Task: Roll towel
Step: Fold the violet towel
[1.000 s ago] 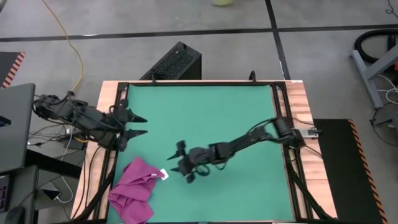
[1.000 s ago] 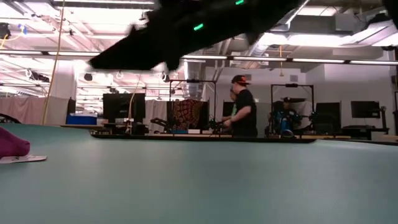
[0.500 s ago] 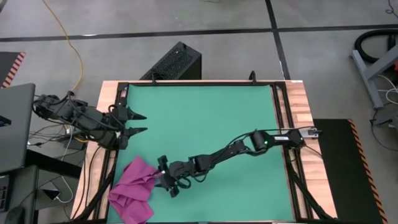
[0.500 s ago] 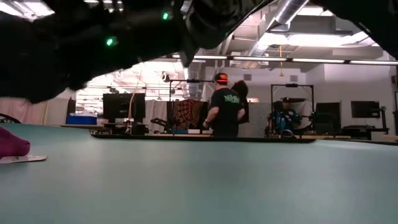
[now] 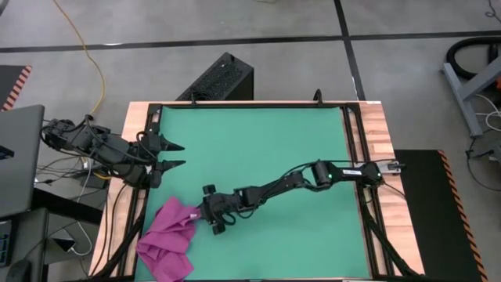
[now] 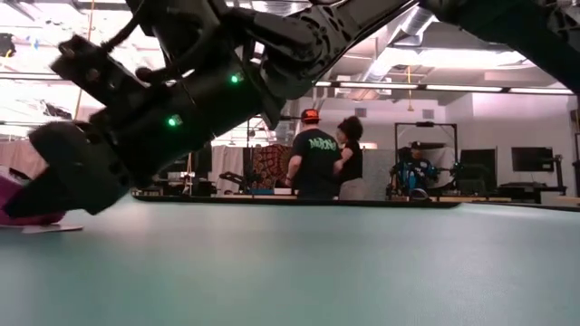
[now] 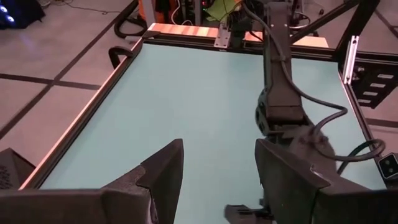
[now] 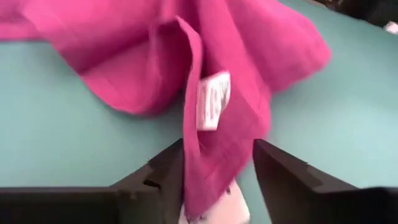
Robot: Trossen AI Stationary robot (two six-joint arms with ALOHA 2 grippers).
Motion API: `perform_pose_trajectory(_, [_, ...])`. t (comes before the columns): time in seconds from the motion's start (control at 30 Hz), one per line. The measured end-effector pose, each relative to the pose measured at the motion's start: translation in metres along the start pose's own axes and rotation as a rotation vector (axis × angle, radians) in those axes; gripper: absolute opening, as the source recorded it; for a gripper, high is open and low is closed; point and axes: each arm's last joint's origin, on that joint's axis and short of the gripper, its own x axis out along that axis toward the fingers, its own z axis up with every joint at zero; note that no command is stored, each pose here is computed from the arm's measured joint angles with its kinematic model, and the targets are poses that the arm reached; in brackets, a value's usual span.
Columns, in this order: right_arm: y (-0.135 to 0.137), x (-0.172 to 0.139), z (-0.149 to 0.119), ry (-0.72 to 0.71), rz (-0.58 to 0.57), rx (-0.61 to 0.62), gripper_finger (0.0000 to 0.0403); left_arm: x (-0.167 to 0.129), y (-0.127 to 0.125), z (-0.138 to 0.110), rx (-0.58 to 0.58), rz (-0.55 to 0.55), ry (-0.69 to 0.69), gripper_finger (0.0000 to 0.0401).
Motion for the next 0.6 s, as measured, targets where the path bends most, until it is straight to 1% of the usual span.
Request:
perform_pose_trajectory(0.07, [0.000,0.000,-0.003,0.029,-0.001,-0.006,0.0162,0.000,0.000,0.000,0.000,0.000,0.000,0.0190])
perform_pose_trajectory(0.13, [0.001,0.000,-0.004,0.050,-0.014,-0.012,0.0125,0.000,0.000,0.000,0.000,0.000,0.000,0.0190])
perform_pose_trajectory(0.23, [0.004,-0.001,-0.003,0.052,-0.042,-0.025,0.0040,0.000,0.000,0.000,0.001,0.000,0.000,0.0190])
perform_pose_trajectory(0.27, [0.006,-0.001,-0.002,0.048,-0.046,-0.033,0.0022,0.000,0.000,0.000,0.000,0.000,0.000,0.0190])
perform_pose_trajectory(0.3, [0.006,-0.001,0.000,0.037,-0.048,-0.037,0.0016,0.000,0.000,0.000,0.000,0.000,0.000,0.0190])
perform_pose_trajectory(0.37, [0.009,-0.004,0.005,0.024,-0.059,-0.040,0.0017,0.000,0.000,0.000,0.000,0.000,0.000,0.0190])
perform_pose_trajectory(0.43, [0.009,-0.012,0.017,0.018,-0.091,-0.055,0.0011,0.000,0.000,0.000,0.001,0.000,0.000,0.0190])
perform_pose_trajectory(0.5, [0.008,-0.027,0.037,0.012,-0.137,-0.069,0.0007,0.000,0.000,0.000,0.000,0.000,0.000,0.0190])
perform_pose_trajectory(0.6, [0.004,-0.060,0.072,0.003,-0.186,-0.070,0.0007,0.000,0.000,0.000,0.001,0.000,0.000,0.0190])
